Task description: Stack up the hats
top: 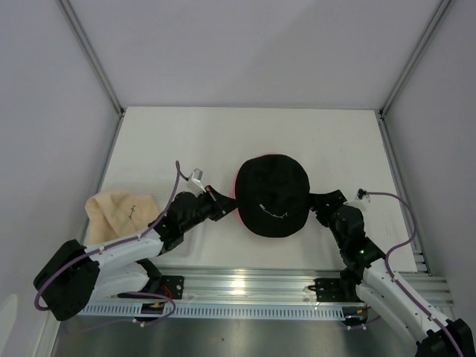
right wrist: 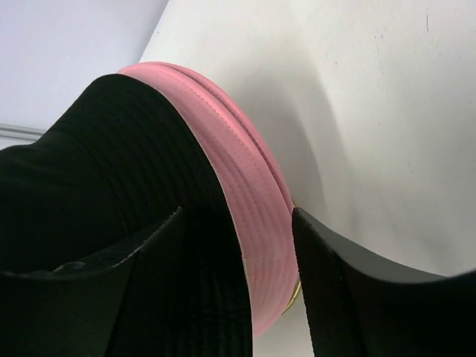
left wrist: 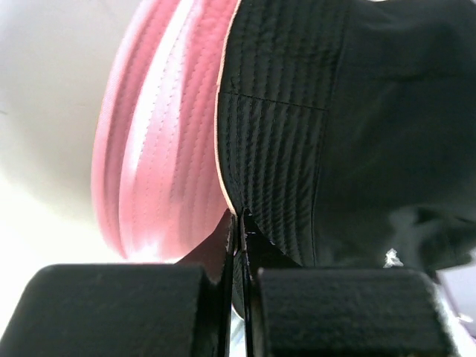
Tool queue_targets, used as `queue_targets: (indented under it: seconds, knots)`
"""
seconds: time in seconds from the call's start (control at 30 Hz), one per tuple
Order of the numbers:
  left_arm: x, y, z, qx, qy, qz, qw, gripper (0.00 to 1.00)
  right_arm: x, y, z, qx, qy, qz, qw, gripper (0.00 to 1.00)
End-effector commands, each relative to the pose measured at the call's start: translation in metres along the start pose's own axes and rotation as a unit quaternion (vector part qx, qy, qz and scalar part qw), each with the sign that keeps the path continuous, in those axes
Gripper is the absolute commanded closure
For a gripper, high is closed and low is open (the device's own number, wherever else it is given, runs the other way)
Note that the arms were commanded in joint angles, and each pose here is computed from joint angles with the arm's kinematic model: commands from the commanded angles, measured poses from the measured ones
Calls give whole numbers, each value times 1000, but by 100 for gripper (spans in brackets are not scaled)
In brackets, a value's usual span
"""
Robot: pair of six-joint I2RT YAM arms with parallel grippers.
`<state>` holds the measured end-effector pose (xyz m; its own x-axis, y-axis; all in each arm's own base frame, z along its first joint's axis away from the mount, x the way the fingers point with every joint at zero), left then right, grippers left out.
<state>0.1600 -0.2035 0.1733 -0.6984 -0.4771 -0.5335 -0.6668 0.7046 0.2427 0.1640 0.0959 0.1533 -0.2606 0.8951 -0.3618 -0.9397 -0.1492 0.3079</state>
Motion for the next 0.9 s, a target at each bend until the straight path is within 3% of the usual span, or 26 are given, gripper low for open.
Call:
queue_targets:
  seconds: [0.0, 0.23, 0.6, 0.73, 0.77, 0.87]
  knots:
    - [-6, -9, 7, -49, -66, -17, 997, 99, -13, 2, 22, -22, 0, -37, 999, 36]
    - [-11, -30, 27, -120, -125, -6, 985, 99, -31, -5, 32, -59, -25, -69, 996, 34]
    - [-44, -49, 19, -108, -151, -16, 983, 99, -47, -15, 71, -158, 18, -15, 987, 37]
    - [-65, -44, 14, -86, -169, -9, 982, 99, -59, -5, 88, -169, 59, -42, 983, 34]
    - [-75, -45, 3, -73, -187, -13, 980, 99, -68, 2, 98, -175, 60, -75, 980, 33]
    - [-85, -46, -6, -66, -217, 18, 974, 99, -76, 13, 107, -185, 86, -99, 974, 31]
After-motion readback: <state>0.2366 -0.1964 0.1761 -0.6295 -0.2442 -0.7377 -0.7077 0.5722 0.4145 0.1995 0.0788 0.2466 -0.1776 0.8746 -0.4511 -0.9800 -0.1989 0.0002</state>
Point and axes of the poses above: each gripper's point midway between its finger pads, its own y axis back along the fingers, its own z axis along the line the jaws close on, x = y × z, the point moved 10 cm from there along y, back along the fingers, and after that the axes turned 10 degrees about -y, right-handed, at the moved point
